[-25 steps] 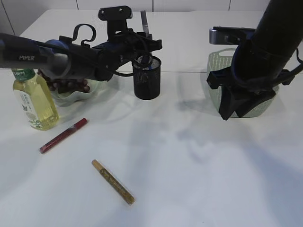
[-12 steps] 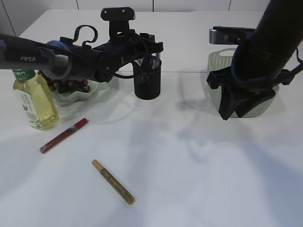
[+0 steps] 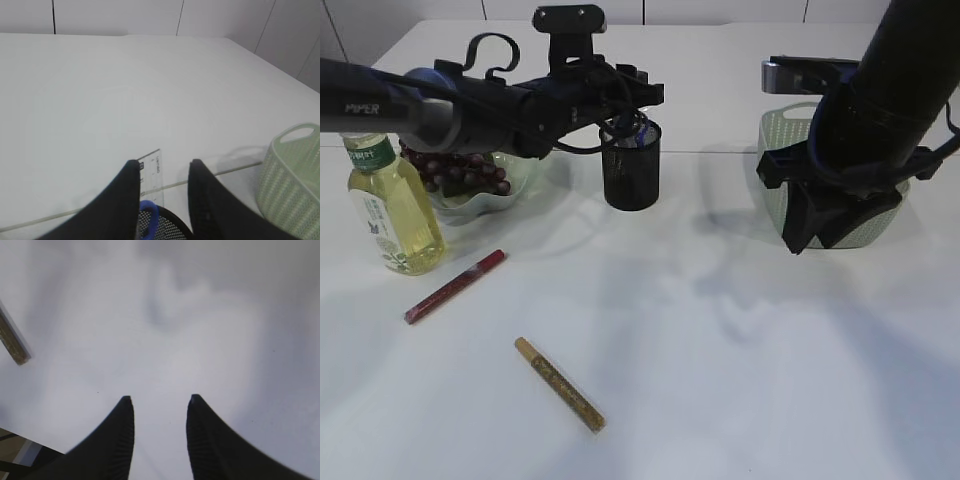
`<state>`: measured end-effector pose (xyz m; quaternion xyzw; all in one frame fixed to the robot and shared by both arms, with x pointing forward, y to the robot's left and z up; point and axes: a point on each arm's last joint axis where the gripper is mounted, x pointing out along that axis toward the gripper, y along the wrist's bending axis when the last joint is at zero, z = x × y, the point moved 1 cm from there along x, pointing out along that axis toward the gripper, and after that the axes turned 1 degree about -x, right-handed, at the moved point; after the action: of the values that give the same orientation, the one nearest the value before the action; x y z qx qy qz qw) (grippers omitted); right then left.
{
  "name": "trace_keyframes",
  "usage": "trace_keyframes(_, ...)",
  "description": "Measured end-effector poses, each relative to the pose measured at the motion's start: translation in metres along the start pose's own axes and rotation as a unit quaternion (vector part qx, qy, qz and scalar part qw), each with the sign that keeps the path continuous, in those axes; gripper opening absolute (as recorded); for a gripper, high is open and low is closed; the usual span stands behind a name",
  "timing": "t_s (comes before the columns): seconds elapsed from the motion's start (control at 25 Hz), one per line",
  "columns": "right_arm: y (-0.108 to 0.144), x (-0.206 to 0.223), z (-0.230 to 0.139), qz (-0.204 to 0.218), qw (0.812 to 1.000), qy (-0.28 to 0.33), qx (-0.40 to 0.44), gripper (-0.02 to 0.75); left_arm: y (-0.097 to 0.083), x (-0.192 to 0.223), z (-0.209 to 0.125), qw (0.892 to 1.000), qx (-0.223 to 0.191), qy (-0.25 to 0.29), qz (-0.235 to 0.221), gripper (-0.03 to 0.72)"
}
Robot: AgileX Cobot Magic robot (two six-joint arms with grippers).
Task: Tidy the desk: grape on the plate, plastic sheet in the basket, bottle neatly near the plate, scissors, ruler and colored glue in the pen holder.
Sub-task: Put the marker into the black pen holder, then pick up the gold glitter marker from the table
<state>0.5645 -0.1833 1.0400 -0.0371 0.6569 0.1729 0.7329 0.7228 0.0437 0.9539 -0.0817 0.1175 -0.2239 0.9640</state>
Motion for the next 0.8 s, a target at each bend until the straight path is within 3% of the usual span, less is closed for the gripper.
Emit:
trace_keyframes(0.2, 0.000, 0.000, 0.000, 0.000, 1.000, 0.000, 0.000, 0.291, -0.008, -0.016, 0.032, 1.000, 0.018, 0.020, -0.003, 0.244)
trace_keyframes(0.48, 0.005, -0.015, 0.010, 0.014, 0.999, -0.030, -0.001, 0.291, -0.018, -0.061, 0.082, 0.992, 0.041, 0.120, 0.018, 0.244)
trace_keyframes(0.64, 0.007, -0.016, 0.011, 0.019, 0.999, -0.034, 0.000, 0.291, -0.020, -0.099, 0.101, 0.974, 0.045, 0.216, 0.042, 0.244)
trace_keyframes(0.8, 0.009, -0.016, 0.011, 0.032, 0.999, -0.035, 0.004, 0.291, -0.020, -0.142, 0.111, 0.941, 0.043, 0.329, 0.070, 0.244)
